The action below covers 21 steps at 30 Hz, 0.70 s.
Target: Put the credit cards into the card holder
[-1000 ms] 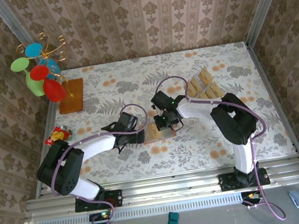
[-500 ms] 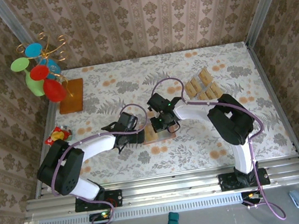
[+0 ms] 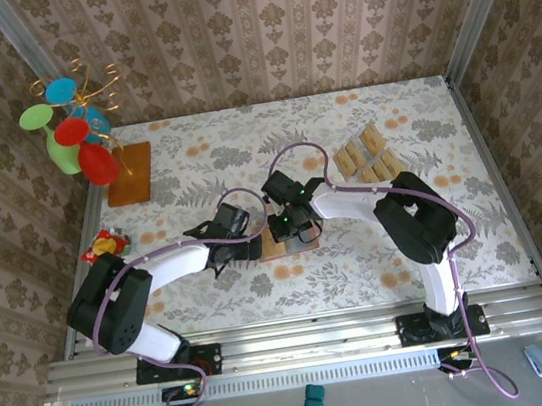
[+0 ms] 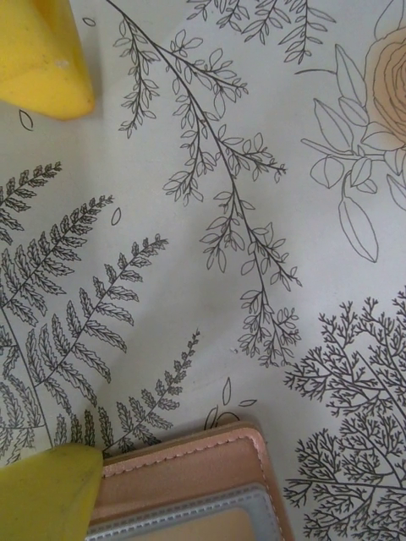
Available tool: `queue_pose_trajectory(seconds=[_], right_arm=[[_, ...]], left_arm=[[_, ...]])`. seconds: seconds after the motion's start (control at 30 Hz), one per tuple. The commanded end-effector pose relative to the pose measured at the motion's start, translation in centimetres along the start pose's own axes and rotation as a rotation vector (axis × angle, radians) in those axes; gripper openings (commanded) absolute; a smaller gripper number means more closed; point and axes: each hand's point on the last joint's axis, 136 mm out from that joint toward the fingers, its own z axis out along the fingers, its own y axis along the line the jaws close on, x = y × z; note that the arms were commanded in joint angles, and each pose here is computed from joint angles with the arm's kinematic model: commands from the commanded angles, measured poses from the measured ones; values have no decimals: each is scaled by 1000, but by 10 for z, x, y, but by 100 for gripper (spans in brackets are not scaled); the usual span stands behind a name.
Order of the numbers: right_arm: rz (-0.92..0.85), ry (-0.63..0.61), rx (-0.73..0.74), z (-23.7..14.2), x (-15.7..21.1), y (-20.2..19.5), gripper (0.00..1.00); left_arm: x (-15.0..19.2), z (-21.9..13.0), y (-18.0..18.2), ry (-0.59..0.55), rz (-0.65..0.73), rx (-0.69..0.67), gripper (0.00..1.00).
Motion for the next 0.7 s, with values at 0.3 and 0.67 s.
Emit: queue_pose_trajectory(seconds=[0.3,0.67], right_arm=[[30,-52,-19,-30,1,-2,0],[72,-81,7,-49,-7,-34,26]], left_arm=[[-18,-30,19,-60,-41,4,100],[-22,-39,-3,-76,-13,56,100]])
